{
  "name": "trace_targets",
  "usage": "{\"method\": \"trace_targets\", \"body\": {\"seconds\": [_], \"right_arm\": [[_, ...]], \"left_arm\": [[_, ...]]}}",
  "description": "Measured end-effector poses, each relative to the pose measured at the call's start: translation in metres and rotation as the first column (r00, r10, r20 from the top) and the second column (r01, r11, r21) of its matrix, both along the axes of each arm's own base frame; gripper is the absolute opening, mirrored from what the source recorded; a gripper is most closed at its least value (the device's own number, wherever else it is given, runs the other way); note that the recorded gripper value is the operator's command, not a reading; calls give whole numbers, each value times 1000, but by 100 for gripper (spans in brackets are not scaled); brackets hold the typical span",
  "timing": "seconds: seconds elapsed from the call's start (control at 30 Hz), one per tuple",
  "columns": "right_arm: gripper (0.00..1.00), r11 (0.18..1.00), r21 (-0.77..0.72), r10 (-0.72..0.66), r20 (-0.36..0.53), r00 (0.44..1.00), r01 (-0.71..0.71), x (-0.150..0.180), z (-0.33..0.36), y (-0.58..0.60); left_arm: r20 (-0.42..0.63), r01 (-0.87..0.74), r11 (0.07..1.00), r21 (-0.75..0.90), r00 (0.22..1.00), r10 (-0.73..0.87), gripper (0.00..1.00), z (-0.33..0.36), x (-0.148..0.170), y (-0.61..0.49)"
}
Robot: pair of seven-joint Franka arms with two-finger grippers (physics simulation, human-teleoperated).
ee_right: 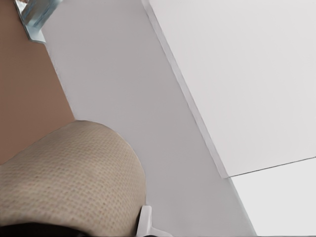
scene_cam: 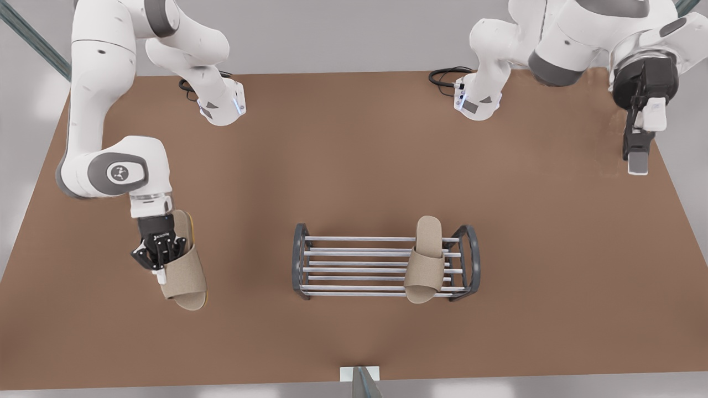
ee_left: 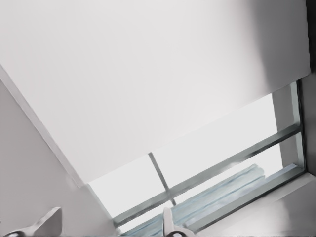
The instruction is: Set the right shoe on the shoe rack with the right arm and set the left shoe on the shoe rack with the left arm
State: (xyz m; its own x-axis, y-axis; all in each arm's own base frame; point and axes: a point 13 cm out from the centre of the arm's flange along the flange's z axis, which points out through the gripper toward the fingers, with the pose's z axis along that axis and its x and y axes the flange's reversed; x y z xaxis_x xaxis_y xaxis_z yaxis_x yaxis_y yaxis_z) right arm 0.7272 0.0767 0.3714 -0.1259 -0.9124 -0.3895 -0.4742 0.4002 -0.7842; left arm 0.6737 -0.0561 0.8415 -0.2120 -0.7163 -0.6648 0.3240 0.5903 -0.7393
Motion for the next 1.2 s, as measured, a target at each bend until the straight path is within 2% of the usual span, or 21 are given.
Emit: {"method": "trace_targets", "body": {"seconds": [0.03,0.07,0.1,0.13,0.17,0.2,0.23,0.27,0.4,0.53,0.6,0.77,0.87,1.0,1.1,1.2], "right_arm": [[21,999,11,31,14,999,-31,-1,17,20],[21,997,20,70,29,997,-71,-7,36,45],[21,993,29,116,48,992,-118,-17,58,75],[21,985,41,164,62,985,-167,-29,77,105],[21,976,55,208,70,976,-212,-44,94,133],[21,964,65,252,75,965,-257,-60,106,159],[21,952,69,294,71,953,-299,-73,110,186],[21,941,63,328,59,943,-332,-84,106,210],[21,927,15,376,-3,927,-376,-94,52,296],[21,924,56,379,19,925,-379,-97,45,357],[21,918,101,383,32,923,-384,-108,48,384],[21,913,223,337,55,940,-341,-130,2,464],[21,911,327,233,89,968,-249,-118,-1,483],[21,843,536,23,59,998,-51,-113,25,513],[21,833,547,-139,59,989,84,-101,54,503],[21,879,428,-277,96,956,211,-86,73,471]], "left_arm": [[-53,-71,891,449,993,105,100,-20,16,110],[-266,11,706,708,930,252,100,-110,20,233],[-480,182,619,764,801,358,100,-205,0,323],[-649,394,576,717,680,343,100,-290,-5,312],[-768,610,484,628,588,255,100,-364,6,213],[-840,766,346,541,507,190,100,-421,0,104],[-882,848,243,470,439,171,100,-460,-16,37],[-906,886,203,416,383,183,100,-487,-31,17],[-939,918,267,293,224,259,100,-546,-72,61],[-964,922,336,191,111,243,100,-611,-103,43],[-967,898,385,212,134,218,100,-601,-101,20],[-962,830,490,267,203,180,100,-510,-74,-14],[-965,805,533,260,193,180,100,-484,-64,-19],[-970,779,580,236,151,191,100,-470,-66,-17],[-972,764,606,222,124,199,100,-464,-70,-16],[-973,749,628,211,101,206,100,-462,-74,-16]]}}
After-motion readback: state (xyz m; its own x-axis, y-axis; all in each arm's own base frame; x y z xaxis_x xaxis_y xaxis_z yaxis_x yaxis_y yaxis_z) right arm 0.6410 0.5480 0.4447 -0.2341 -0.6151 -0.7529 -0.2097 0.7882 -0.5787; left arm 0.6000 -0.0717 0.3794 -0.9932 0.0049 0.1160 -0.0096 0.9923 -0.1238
